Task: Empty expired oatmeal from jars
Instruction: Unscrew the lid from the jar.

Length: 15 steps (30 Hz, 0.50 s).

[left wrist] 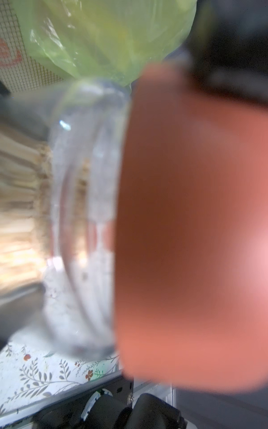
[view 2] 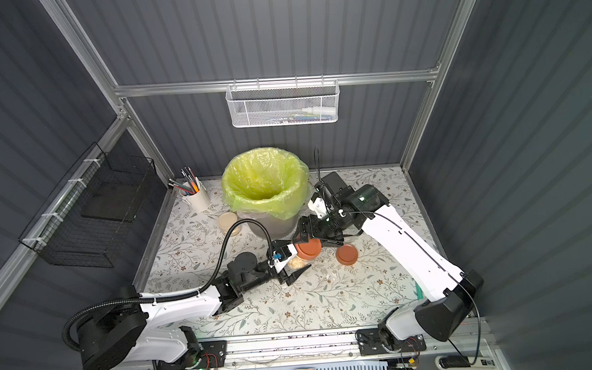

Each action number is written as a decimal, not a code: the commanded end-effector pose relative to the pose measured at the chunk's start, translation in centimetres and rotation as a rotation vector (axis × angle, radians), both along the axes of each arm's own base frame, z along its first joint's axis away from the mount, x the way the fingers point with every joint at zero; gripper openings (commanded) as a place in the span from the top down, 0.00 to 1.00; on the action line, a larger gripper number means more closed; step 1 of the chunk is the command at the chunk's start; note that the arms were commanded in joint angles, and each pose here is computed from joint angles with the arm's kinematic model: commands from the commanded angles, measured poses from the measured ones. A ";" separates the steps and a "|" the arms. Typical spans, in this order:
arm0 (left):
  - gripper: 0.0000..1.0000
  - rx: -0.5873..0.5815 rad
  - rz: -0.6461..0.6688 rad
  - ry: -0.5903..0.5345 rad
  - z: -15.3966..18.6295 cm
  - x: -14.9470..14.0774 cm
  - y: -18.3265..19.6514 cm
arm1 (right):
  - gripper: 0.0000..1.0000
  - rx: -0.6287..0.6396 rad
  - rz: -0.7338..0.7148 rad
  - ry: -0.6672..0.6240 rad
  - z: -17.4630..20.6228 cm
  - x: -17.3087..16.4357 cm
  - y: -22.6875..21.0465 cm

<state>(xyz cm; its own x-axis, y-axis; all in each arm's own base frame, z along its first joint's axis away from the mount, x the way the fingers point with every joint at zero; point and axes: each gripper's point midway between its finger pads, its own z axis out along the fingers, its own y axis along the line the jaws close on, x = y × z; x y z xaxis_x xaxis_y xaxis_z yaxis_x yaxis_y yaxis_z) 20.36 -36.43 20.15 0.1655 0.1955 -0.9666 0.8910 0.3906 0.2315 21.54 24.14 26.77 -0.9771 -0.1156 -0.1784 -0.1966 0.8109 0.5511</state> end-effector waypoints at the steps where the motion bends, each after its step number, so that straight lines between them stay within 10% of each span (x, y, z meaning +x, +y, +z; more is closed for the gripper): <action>1: 0.89 -0.204 -0.042 -0.082 6.4 -0.9 0.1 | 0.34 0.023 0.147 -0.124 0.5 0.2 0.8; 15: 0.89 -0.210 -0.059 -0.074 6.5 -1.2 0.0 | 0.35 0.103 0.437 -0.232 2.8 -2.0 1.7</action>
<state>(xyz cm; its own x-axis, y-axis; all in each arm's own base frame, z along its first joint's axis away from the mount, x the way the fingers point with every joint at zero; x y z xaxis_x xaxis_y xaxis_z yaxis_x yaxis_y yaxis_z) 19.94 -36.39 21.43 0.1606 0.1353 -0.9777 0.8998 0.3870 0.2013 20.96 24.73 28.86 -0.8296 -0.3901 -0.3993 -0.5531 0.6714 0.4933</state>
